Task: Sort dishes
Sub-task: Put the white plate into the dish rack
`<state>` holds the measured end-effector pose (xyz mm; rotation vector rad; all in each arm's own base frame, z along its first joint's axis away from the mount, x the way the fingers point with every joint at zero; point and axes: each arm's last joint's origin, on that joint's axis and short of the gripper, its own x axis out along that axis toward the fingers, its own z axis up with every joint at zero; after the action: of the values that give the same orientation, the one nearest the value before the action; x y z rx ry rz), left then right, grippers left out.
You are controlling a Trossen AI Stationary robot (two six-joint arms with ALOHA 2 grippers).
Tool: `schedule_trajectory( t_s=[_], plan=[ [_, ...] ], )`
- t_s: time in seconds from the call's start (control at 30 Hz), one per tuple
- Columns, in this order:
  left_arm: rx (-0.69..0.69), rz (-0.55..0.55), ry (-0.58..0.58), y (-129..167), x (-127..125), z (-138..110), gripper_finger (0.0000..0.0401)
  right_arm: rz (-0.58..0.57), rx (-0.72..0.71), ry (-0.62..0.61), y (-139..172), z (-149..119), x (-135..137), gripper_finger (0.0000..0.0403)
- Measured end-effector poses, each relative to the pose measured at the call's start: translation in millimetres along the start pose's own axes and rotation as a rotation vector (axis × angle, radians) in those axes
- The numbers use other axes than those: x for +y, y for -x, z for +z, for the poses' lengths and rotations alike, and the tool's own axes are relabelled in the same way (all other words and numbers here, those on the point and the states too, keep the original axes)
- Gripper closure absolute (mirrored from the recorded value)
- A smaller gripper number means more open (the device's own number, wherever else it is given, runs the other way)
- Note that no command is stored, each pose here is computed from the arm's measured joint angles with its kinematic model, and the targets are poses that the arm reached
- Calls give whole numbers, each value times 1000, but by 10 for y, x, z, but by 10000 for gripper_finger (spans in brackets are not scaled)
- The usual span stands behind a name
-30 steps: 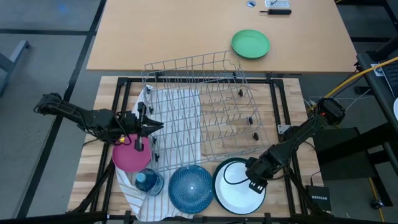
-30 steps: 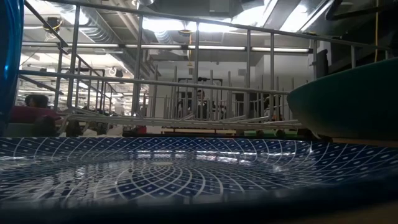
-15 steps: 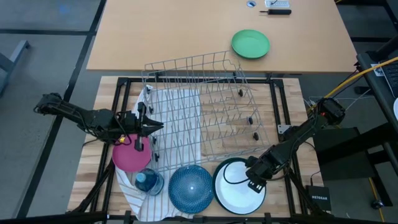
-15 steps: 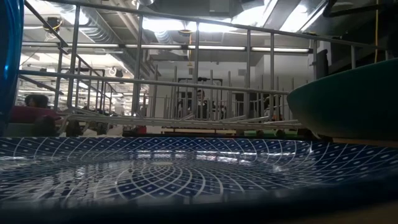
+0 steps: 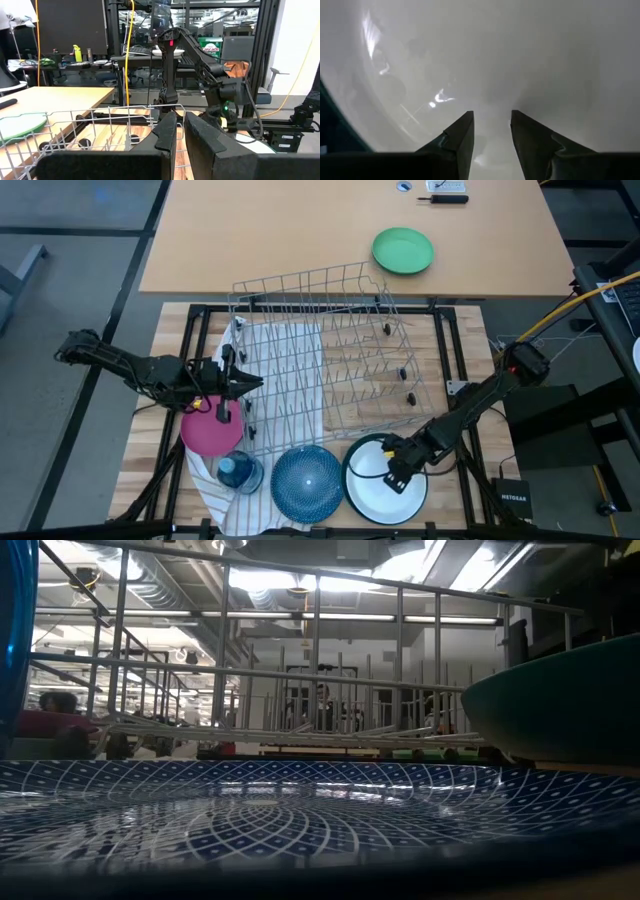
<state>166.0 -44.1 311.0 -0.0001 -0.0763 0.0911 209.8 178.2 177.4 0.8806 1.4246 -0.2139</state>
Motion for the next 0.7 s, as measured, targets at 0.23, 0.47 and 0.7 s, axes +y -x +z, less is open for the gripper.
schedule_trajectory(
  t_s=[0.23, 0.47, 0.7],
  plan=[
    [0, 0, 0, 0, 1, 0, 372, 71, 0, 17, -212, 48, 114, 269],
    [0, 0, -2, 0, 1, 0, 372, 120, -56, 27, -222, 68, 166, 269],
    [0, 0, 1, 0, 1, 0, 372, 130, -61, 29, -183, 64, 167, 269]
  ],
)
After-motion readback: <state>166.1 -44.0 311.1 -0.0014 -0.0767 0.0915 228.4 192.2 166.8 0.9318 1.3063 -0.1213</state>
